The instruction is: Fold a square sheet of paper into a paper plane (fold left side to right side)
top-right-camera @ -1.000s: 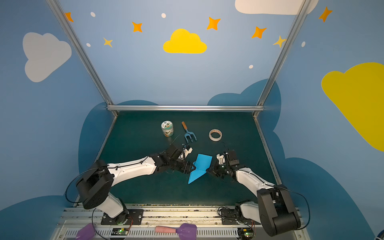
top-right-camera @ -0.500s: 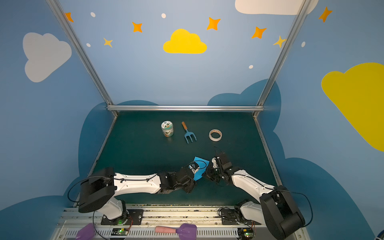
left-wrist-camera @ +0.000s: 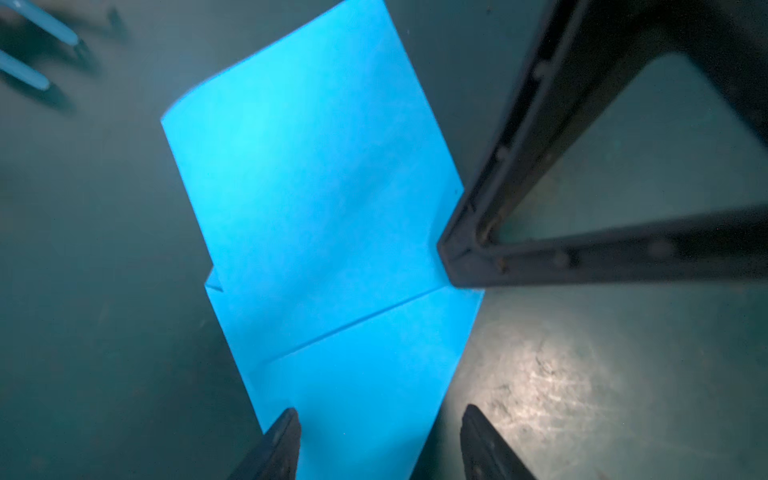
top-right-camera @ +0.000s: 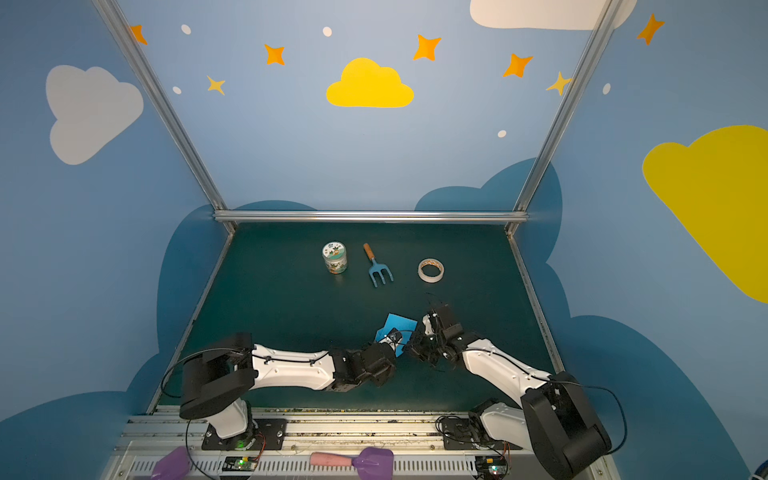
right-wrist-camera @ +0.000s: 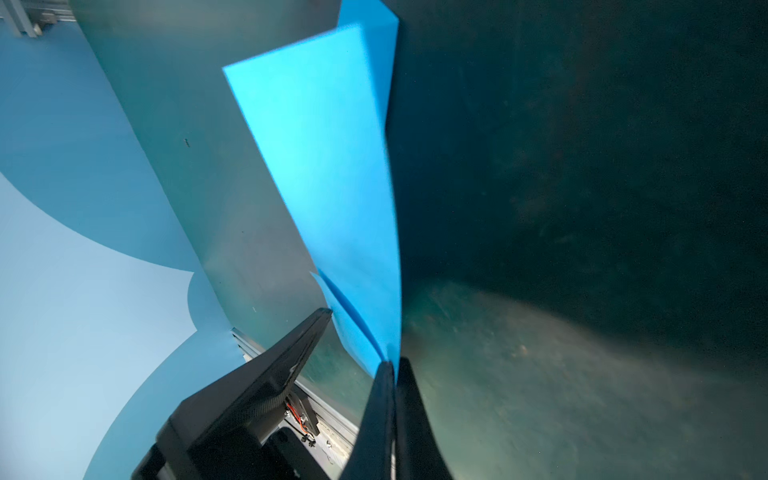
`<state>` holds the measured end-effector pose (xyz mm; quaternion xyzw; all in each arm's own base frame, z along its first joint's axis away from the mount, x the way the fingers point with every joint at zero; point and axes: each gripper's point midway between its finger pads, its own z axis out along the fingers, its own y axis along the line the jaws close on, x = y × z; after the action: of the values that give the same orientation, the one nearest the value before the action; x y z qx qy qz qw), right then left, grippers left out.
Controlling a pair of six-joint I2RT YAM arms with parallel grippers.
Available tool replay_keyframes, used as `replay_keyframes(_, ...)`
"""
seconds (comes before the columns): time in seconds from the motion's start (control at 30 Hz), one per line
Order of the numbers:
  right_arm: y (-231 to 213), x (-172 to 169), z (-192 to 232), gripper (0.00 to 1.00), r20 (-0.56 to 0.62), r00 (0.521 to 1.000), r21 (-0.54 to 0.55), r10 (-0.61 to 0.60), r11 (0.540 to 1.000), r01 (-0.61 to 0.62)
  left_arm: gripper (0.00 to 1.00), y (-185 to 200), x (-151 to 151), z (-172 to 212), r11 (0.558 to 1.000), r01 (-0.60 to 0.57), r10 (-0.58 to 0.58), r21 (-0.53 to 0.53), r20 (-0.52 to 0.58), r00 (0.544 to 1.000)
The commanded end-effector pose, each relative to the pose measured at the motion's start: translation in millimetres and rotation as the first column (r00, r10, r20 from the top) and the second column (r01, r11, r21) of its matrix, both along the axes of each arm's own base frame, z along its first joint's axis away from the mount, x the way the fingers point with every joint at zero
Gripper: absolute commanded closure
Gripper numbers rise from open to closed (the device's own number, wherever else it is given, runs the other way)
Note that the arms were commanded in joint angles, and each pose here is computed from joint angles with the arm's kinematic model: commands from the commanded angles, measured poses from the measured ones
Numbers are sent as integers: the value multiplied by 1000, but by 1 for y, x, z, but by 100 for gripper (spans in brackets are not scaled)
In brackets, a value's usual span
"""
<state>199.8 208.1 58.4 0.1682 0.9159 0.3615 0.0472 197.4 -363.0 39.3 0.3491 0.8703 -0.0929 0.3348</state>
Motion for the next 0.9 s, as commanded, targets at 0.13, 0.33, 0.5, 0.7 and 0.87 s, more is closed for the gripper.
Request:
replay_keyframes(0.13, 5, 3, 13, 100, 14, 1000, 24, -1, 1000, 0, 50, 2, 6, -7, 999, 4, -6, 51, 37, 999)
replay_keyframes(0.33, 5, 5, 14, 100, 15, 1000, 19, -1, 1000, 1, 68, 6, 1, -14, 998, 21, -22, 58, 19, 1000)
replay_keyframes(0.5, 6, 6, 14, 100, 15, 1000, 17, 2, 1000, -3, 77, 8, -2, -17, 998, 39, -39, 54, 1, 999)
replay_keyframes(0.7, 7, 9, 15, 100, 17, 1000, 11, 7, 1000, -7, 86, 7, -6, -17, 997, 65, -64, 40, -23, 998)
replay_keyframes(0.87, 8, 11, 13, 100, 12, 1000, 11, 18, 1000, -18, 95, 8, -6, -16, 998, 69, -68, 14, -54, 996)
